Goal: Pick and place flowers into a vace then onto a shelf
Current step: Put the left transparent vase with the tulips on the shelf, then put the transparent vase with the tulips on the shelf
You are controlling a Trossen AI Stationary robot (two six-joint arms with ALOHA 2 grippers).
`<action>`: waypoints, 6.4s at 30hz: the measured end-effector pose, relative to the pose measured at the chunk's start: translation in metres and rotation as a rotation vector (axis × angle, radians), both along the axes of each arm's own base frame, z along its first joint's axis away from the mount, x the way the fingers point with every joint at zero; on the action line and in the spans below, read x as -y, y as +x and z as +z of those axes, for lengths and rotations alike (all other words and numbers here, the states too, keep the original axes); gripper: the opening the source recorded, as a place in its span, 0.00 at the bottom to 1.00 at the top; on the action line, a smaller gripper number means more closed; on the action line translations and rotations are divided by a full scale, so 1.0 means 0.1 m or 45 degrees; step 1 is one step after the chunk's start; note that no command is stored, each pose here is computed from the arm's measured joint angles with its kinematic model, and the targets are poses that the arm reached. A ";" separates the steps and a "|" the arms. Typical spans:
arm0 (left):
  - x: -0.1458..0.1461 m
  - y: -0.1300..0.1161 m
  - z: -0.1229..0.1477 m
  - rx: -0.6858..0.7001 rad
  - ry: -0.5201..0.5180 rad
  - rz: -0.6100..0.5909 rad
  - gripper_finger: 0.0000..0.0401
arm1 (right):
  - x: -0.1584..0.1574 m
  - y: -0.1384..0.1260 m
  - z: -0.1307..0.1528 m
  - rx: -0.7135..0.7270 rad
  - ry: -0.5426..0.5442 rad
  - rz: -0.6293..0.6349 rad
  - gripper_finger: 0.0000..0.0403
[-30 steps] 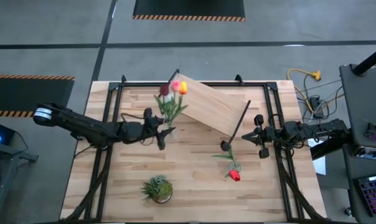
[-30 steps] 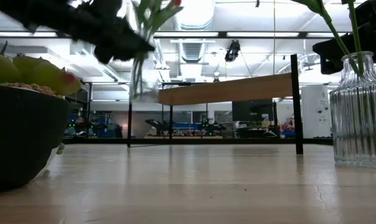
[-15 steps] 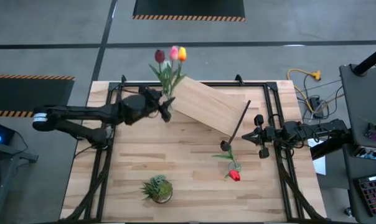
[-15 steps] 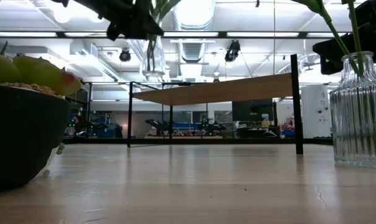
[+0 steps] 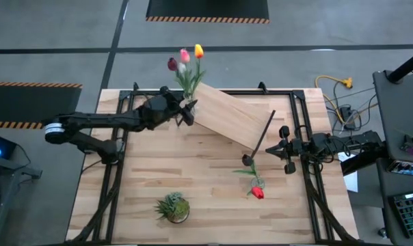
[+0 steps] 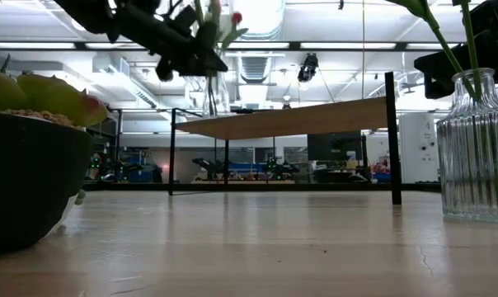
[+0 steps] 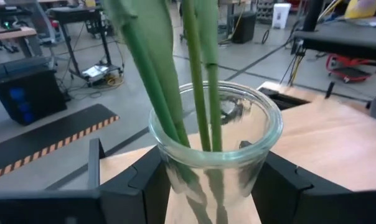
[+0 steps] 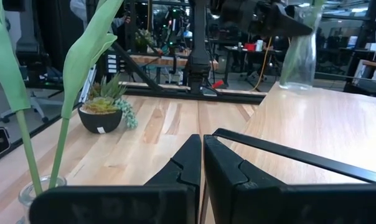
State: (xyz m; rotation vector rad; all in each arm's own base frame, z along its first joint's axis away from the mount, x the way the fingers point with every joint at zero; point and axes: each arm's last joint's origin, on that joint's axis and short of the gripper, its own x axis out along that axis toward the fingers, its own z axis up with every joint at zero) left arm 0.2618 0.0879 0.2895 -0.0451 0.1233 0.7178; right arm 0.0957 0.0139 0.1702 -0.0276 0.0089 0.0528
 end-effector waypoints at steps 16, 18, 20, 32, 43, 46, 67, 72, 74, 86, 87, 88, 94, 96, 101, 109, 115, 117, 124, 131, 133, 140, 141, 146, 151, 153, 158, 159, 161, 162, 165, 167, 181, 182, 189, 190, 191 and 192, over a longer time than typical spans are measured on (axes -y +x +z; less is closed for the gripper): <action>-0.11 0.23 0.00 -0.058 0.007 -0.005 0.41 | 0.00 0.00 0.00 0.000 0.000 0.000 0.02; -0.11 0.23 -0.01 -0.061 0.007 -0.003 0.43 | 0.00 0.00 0.00 0.000 0.000 0.000 0.02; -0.11 0.23 -0.02 -0.065 0.004 -0.001 0.46 | 0.00 0.00 0.00 0.000 0.000 0.000 0.02; -0.10 0.21 -0.04 -0.096 -0.004 -0.006 0.63 | 0.00 0.00 0.00 0.000 0.000 0.000 0.02; -0.03 0.11 0.03 -0.133 -0.035 -0.118 0.85 | 0.00 0.00 0.00 -0.001 0.000 0.000 0.02; 0.02 0.01 0.11 -0.143 -0.037 -0.125 0.86 | 0.00 0.00 0.00 -0.001 0.000 0.000 0.02; 1.02 -0.78 -0.46 -0.038 0.089 -0.780 0.64 | 0.00 0.00 0.00 -0.002 0.022 0.000 0.02; 1.00 -1.07 -0.75 0.106 0.059 -0.786 0.51 | 0.00 0.00 0.00 -0.006 0.094 0.013 0.02; 0.99 -1.16 -0.80 0.164 0.071 -0.805 0.45 | 0.00 0.00 0.00 -0.008 0.128 0.013 0.02; 0.96 -1.45 -1.11 0.234 0.194 -0.830 0.14 | 0.02 -0.02 0.06 -0.010 0.117 -0.068 0.17; 0.96 -1.46 -1.10 0.231 0.188 -0.830 0.13 | 0.02 -0.02 0.07 -0.007 0.117 -0.068 0.19; 0.96 -1.46 -1.11 0.223 0.178 -0.831 0.11 | 0.02 -0.02 0.07 -0.004 0.115 -0.066 0.22; 0.96 -1.49 -1.03 0.271 0.209 -0.826 0.05 | -0.02 -0.02 0.10 0.032 0.076 0.113 0.46; 0.96 -1.48 -1.06 0.251 0.206 -0.821 0.04 | -0.06 -0.03 0.17 0.109 0.094 0.271 0.54; 0.96 -1.48 -1.11 0.230 0.187 -0.820 0.04 | -0.16 -0.09 0.27 0.229 0.114 0.682 0.64; 0.96 -1.48 -1.12 0.230 0.169 -0.818 0.04 | -0.28 -0.09 0.24 0.155 0.111 0.725 0.62; 0.96 -1.48 -1.12 0.230 0.169 -0.817 0.04 | -0.39 -0.14 0.44 0.008 0.140 0.711 0.59; 0.96 -1.48 -1.12 0.229 0.169 -0.817 0.04 | -0.44 -0.14 0.47 -0.064 0.148 0.658 0.59; 0.96 -1.48 -1.12 0.226 0.168 -0.816 0.04 | -0.66 -0.06 0.29 -0.394 0.192 0.427 0.59; 0.96 -1.48 -1.12 0.227 0.169 -0.815 0.04 | -0.81 0.02 0.17 -0.572 0.295 0.308 0.59; 0.96 -1.48 -1.12 0.226 0.169 -0.816 0.04 | -0.83 0.04 0.11 -0.627 0.347 0.262 0.59; 0.96 -1.48 -1.12 0.227 0.169 -0.815 0.04 | -0.91 0.10 -0.07 -0.789 0.380 0.184 0.59; 0.96 -1.48 -1.12 0.227 0.169 -0.815 0.04 | -0.92 0.11 -0.09 -0.800 0.370 0.175 0.59; 0.96 -1.48 -1.12 0.228 0.169 -0.815 0.04 | -0.97 0.15 -0.21 -0.859 0.298 0.133 0.59; 0.96 -1.48 -1.12 0.228 0.169 -0.815 0.04 | -0.99 0.19 -0.27 -0.855 0.251 0.073 0.59; 0.96 -1.48 -1.12 0.228 0.169 -0.815 0.04 | -1.00 0.20 -0.29 -0.858 0.246 0.071 0.59; 0.96 -1.48 -1.12 0.228 0.169 -0.815 0.04 | -1.05 0.24 -0.29 -0.824 0.271 0.091 0.59; 0.96 -1.48 -1.12 0.228 0.169 -0.815 0.04 | -1.06 0.25 -0.29 -0.811 0.258 0.100 0.59; 0.96 -1.48 -1.12 0.228 0.169 -0.815 0.04 | -1.05 0.26 -0.28 -0.770 0.182 0.091 0.60; 0.96 -1.48 -1.12 0.229 0.169 -0.815 0.04 | -1.04 0.26 -0.27 -0.751 0.158 0.074 0.60; 0.96 -1.48 -1.11 0.237 0.171 -0.814 0.04 | -1.03 0.27 -0.28 -0.726 0.136 0.025 0.62; 0.96 -1.48 -1.11 0.240 0.171 -0.814 0.04 | -1.03 0.27 -0.29 -0.723 0.125 0.004 0.66; 0.96 -1.48 -1.10 0.242 0.172 -0.814 0.04 | -1.20 0.46 -0.48 -0.645 0.088 -0.009 0.89; 0.96 -1.48 -1.10 0.242 0.172 -0.814 0.04 | -1.20 0.48 -0.51 -0.643 0.079 -0.024 0.89; 0.96 -1.48 -1.10 0.242 0.172 -0.814 0.04 | -1.20 0.59 -0.64 -0.620 0.088 -0.086 0.89; 0.96 -1.48 -1.10 0.242 0.172 -0.814 0.04 | -1.21 0.60 -0.64 -0.614 0.085 -0.083 0.89; 0.96 -1.48 -1.10 0.242 0.172 -0.814 0.04 | -1.22 0.61 -0.65 -0.606 0.071 -0.077 0.89; 0.96 -1.48 -1.10 0.242 0.172 -0.814 0.04 | -1.23 0.61 -0.65 -0.595 0.058 -0.069 0.89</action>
